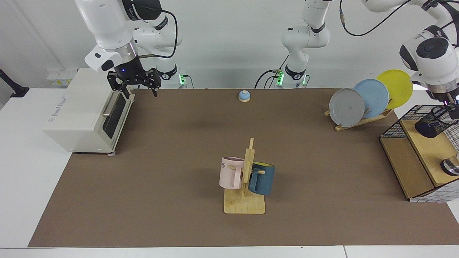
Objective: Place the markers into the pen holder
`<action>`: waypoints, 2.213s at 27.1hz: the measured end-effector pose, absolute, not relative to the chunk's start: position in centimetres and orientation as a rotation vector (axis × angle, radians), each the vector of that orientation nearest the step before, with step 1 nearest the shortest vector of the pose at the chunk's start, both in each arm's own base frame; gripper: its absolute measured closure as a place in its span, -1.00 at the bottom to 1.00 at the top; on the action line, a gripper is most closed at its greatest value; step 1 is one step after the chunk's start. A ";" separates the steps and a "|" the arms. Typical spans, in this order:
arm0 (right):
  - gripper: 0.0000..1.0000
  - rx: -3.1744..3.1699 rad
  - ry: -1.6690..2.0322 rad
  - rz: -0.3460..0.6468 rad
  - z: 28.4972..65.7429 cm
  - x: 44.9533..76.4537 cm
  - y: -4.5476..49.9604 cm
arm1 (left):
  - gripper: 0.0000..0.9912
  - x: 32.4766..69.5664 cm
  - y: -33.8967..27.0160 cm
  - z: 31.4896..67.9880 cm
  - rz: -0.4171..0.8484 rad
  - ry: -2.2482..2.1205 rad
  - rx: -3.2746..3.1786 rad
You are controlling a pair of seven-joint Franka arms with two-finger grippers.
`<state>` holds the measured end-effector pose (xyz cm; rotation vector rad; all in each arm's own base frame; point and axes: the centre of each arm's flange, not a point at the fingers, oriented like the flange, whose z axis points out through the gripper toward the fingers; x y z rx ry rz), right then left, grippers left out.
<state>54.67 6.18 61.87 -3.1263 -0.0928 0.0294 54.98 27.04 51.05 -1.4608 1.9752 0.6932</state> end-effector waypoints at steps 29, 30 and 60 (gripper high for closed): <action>-1.00 -3.126 -0.093 0.029 61.9 54.7 6.2 | -1.00 55.0 15.3 64.8 0.288 1.769 -1.991; -1.00 -3.126 -0.093 0.029 61.9 54.7 6.2 | -1.00 55.0 14.5 64.8 0.273 1.745 -2.033; -1.00 -3.126 -0.095 0.029 61.9 54.7 6.3 | -1.00 52.3 -5.5 63.2 0.061 0.505 -3.110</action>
